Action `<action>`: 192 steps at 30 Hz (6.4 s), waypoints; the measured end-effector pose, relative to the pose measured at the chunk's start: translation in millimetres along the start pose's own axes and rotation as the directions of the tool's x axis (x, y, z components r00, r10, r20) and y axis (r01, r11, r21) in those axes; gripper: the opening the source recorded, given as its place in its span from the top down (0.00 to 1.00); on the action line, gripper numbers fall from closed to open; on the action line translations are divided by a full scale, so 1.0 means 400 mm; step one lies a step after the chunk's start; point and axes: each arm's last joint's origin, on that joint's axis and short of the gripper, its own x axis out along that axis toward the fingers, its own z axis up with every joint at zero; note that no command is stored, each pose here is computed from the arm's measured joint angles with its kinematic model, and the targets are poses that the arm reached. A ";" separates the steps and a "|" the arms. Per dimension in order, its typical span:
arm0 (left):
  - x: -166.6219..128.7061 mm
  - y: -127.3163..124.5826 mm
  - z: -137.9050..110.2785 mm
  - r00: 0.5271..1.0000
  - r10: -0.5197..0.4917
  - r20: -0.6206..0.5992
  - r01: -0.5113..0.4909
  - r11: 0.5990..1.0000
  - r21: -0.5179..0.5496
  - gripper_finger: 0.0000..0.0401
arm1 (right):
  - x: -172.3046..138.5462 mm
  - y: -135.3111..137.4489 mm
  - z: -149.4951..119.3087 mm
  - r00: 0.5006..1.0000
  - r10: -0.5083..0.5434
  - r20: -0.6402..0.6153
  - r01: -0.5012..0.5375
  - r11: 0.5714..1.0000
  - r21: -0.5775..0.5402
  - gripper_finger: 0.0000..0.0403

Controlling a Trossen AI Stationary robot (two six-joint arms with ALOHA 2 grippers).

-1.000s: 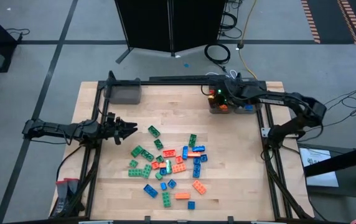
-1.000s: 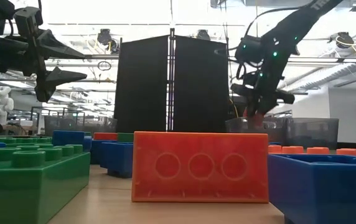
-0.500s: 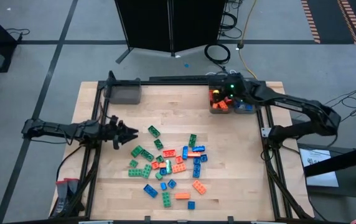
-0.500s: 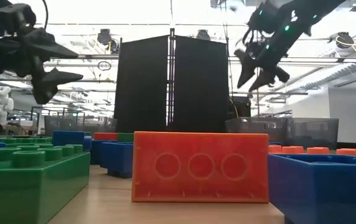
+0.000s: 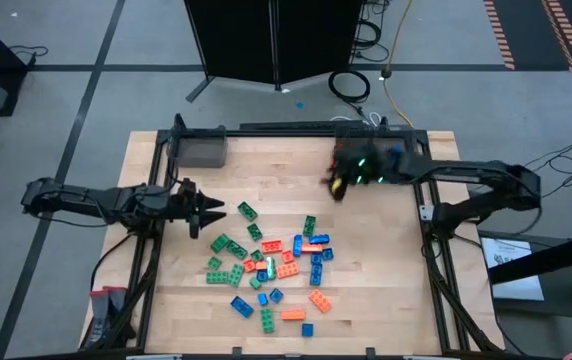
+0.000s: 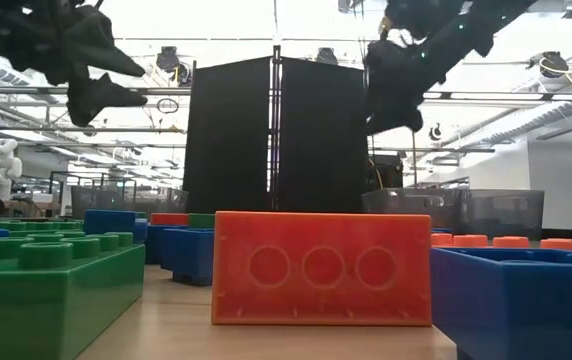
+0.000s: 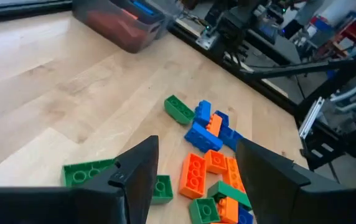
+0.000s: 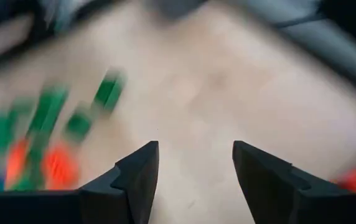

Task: Sort blocks
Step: Put the green game piece into the left black bin

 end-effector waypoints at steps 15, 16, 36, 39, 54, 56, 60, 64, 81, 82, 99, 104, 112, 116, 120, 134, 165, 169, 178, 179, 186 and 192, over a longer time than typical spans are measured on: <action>0.004 -0.003 0.002 1.000 0.003 -0.014 -0.003 1.000 -0.021 0.46 | 0.164 0.181 0.018 0.919 -0.032 -0.392 -0.329 0.484 -0.811 0.50; 0.004 -0.003 0.002 1.000 0.003 -0.014 -0.003 1.000 -0.021 0.46 | 0.170 0.183 0.020 0.905 -0.048 -0.423 -0.363 0.435 -0.824 0.50; 0.004 0.005 -0.010 0.997 0.036 -0.064 -0.037 0.999 -0.008 0.46 | 0.304 0.216 -0.064 0.809 -0.065 -0.584 -0.580 0.074 -0.811 0.50; 0.004 0.005 -0.010 0.997 0.036 -0.064 -0.037 0.999 -0.009 0.46 | 0.323 0.215 -0.076 0.804 -0.065 -0.591 -0.590 0.043 -0.807 0.50; 0.003 0.010 -0.018 0.993 0.059 -0.099 -0.059 0.998 0.001 0.46 | 0.377 0.195 -0.127 0.764 -0.224 -0.605 -0.613 0.040 -0.789 0.77; 0.003 0.011 -0.018 0.993 0.061 -0.100 -0.061 0.998 0.002 0.46 | 0.376 0.192 -0.126 0.764 -0.255 -0.592 -0.596 0.070 -0.800 0.82; 0.003 0.011 -0.019 0.993 0.062 -0.100 -0.062 0.998 0.003 0.46 | 0.370 0.201 -0.100 0.773 -0.274 -0.573 -0.552 0.156 -0.819 0.82; 0.003 0.012 -0.018 0.993 0.070 -0.095 -0.070 0.998 0.004 0.46 | 0.368 0.210 0.010 0.845 -0.224 -0.487 -0.416 0.297 -0.859 0.82; 0.003 0.012 -0.017 0.993 0.082 -0.083 -0.082 0.997 0.004 0.46 | 0.386 0.108 0.475 0.929 0.224 0.296 -0.055 0.872 -0.487 0.82; 0.003 0.012 -0.017 0.993 0.082 -0.083 -0.082 0.997 0.003 0.46 | 0.406 0.113 0.484 0.922 0.245 0.301 -0.075 0.874 -0.480 0.82; 0.001 0.016 -0.026 0.988 0.079 -0.133 -0.085 0.996 -0.041 0.46 | 0.639 0.024 0.468 0.809 0.353 0.470 -0.301 0.936 -0.183 0.82; -0.002 0.037 -0.009 0.930 0.358 0.075 -0.359 0.933 -0.012 0.46 | 0.624 0.031 0.475 0.775 0.461 0.432 -0.409 0.887 -0.214 0.82; -0.042 0.050 0.057 0.688 0.588 0.426 -0.569 0.801 -0.186 0.46 | 0.511 0.024 0.545 0.772 0.476 0.422 -0.373 0.876 -0.305 0.82; -0.056 0.055 0.069 0.739 0.519 0.430 -0.499 0.850 -0.168 0.46 | 0.480 0.016 0.562 0.759 0.499 0.419 -0.377 0.861 -0.342 0.82; -0.056 0.051 0.087 0.848 0.331 0.414 -0.318 0.943 -0.101 0.46 | 0.473 0.027 0.563 0.756 0.513 0.406 -0.390 0.851 -0.351 0.82; -0.060 0.091 0.114 0.903 0.197 0.382 -0.233 0.971 0.051 0.46 | 0.437 0.099 0.558 0.716 0.622 0.316 -0.485 0.770 -0.415 0.82; -0.004 0.108 0.153 0.929 0.036 0.368 -0.101 0.982 0.158 0.82 | 0.434 0.157 0.541 0.702 0.655 0.279 -0.498 0.732 -0.465 0.82; -0.005 0.109 0.154 0.927 0.047 0.373 -0.110 0.983 0.149 0.82 | 0.432 0.145 0.550 0.695 0.650 0.307 -0.486 0.739 -0.467 0.76; -0.009 0.123 0.158 0.894 0.171 0.415 -0.235 0.966 0.108 0.82 | 0.407 0.065 0.594 0.720 0.576 0.388 -0.448 0.812 -0.373 0.31; -0.010 0.128 0.157 0.886 0.205 0.416 -0.265 0.960 0.092 0.82 | 0.400 0.054 0.602 0.723 0.562 0.401 -0.436 0.822 -0.366 0.29; -0.027 0.209 0.130 0.590 0.722 0.361 -0.688 0.684 -0.244 0.82 | 0.314 -0.013 0.655 0.736 0.498 0.459 -0.404 0.867 -0.293 0.31; -0.010 0.263 0.118 0.506 0.825 0.253 -0.801 0.558 -0.216 0.82 | 0.273 -0.017 0.658 0.766 0.492 0.414 -0.398 0.869 -0.294 0.34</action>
